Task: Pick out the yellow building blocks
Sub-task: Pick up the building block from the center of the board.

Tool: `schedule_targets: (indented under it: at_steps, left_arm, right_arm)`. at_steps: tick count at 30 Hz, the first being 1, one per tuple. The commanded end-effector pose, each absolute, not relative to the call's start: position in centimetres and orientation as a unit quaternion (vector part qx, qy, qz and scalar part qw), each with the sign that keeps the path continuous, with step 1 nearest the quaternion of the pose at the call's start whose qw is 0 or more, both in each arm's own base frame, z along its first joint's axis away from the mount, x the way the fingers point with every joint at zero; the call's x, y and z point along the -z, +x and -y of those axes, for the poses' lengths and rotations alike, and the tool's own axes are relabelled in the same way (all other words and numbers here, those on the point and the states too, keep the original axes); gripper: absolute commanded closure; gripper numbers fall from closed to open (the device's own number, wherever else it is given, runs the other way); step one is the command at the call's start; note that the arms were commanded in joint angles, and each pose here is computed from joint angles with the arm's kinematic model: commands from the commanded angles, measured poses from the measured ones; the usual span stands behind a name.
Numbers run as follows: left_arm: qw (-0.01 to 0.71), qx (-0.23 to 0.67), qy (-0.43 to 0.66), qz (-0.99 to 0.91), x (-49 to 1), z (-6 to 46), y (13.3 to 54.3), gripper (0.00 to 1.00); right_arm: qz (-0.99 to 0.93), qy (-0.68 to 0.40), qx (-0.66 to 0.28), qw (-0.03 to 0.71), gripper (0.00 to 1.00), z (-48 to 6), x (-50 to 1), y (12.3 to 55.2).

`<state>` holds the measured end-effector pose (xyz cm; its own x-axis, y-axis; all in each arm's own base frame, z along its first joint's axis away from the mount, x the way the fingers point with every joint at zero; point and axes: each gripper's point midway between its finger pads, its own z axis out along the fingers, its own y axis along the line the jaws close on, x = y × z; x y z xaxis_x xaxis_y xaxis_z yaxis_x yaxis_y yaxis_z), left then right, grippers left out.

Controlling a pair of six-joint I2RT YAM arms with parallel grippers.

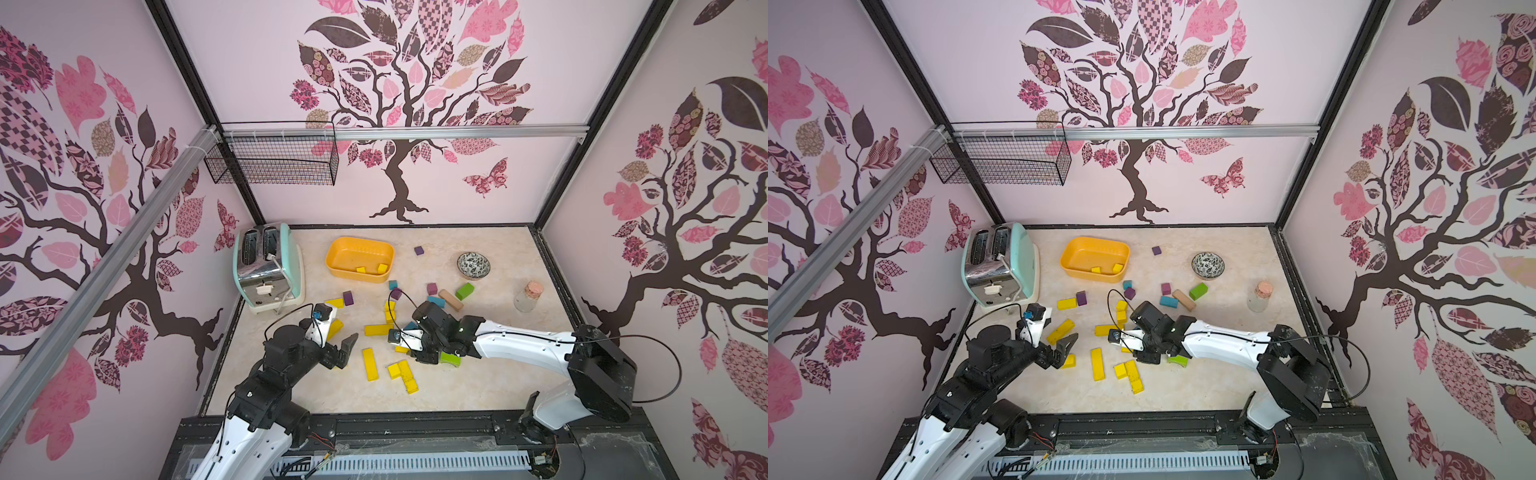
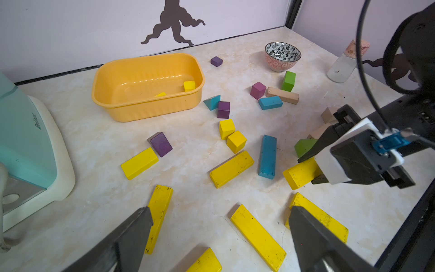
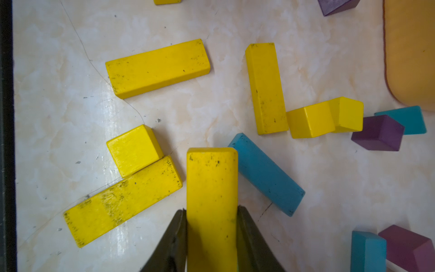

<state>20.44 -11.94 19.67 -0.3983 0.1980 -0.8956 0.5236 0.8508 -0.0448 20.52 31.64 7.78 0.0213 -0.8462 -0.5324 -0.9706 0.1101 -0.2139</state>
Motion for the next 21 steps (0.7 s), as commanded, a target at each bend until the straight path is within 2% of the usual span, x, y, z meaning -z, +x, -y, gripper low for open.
schedule_targets:
  at_steps: [1,6,21]
  left_arm:
    - [0.51,0.158,0.219,-0.817,-19.9,11.8,20.7,0.03]
    - [0.511,0.157,0.215,-0.817,-20.0,11.7,20.8,0.03]
    - [0.506,0.144,0.189,-0.829,-19.9,11.1,21.6,0.04]
  right_arm:
    - [-0.687,-0.649,-0.116,0.304,0.73,-32.6,-9.5,21.1]
    - [-0.678,-0.652,-0.107,0.322,0.74,-33.8,-10.5,22.3]
    - [-0.63,-0.628,-0.035,0.456,0.76,-39.5,-14.2,29.7]
